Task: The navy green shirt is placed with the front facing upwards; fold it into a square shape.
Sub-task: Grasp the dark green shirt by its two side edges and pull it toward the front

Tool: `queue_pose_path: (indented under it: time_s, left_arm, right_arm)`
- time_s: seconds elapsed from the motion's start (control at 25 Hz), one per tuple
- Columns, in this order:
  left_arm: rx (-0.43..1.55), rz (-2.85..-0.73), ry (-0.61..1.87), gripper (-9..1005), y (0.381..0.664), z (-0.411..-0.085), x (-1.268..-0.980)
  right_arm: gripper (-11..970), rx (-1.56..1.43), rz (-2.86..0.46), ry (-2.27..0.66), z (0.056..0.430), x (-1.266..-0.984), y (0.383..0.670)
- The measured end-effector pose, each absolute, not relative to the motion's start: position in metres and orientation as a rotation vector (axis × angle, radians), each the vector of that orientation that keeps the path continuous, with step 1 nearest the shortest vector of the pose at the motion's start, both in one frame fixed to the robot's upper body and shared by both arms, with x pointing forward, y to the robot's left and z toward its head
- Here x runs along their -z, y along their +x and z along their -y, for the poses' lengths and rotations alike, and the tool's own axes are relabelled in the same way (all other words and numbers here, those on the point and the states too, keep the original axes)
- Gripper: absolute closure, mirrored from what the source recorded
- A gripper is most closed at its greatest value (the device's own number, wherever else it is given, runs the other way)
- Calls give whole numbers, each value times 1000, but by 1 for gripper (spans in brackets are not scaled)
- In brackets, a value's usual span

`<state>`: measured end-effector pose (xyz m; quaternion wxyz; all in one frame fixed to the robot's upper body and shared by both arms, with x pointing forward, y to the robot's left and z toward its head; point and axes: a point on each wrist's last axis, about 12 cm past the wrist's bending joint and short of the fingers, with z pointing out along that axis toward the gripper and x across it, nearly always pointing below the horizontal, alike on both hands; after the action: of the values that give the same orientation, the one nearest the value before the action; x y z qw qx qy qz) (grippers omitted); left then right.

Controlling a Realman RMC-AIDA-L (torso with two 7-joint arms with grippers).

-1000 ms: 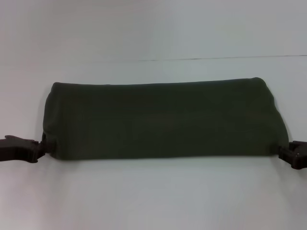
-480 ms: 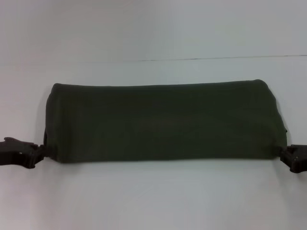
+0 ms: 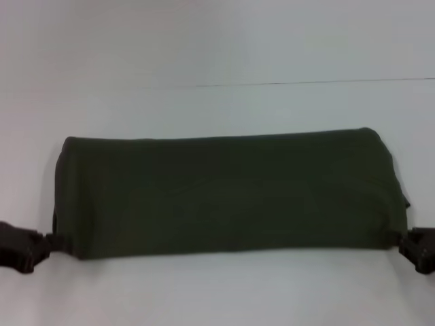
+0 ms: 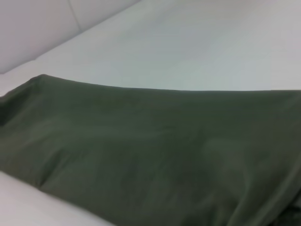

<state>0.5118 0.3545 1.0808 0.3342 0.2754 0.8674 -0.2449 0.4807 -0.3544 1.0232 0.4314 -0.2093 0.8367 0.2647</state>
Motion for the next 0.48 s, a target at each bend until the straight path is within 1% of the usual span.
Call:
queue_pose_path:
  time_s: [0.24, 0.28, 0.32, 0.4, 0.44, 0.48]
  left_arm:
    - [641, -2268, 731, 984, 490, -359, -1073]
    - [641, -2268, 731, 984, 490, -359, -1073]
    - [632, -2264, 717, 984, 484, -363, -1071]
    - [632, -2264, 717, 984, 484, -363, -1071]
    - [640, -2251, 697, 984, 476, -368, -1070]
    - [643, -2248, 696, 984, 475, -369, -1071]
  right_arm:
    - [936, -713, -2029, -547, 357, -1022, 456]
    - [936, -716, -2025, -545, 358, -1021, 452]
    - [936, -715, -2025, -538, 359, -1020, 449]
    - [936, -716, -2024, -528, 360, -1019, 446]
    - [936, -716, -2024, -529, 360, -1019, 445]
    - [936, -716, -2024, -531, 360, -1018, 444]
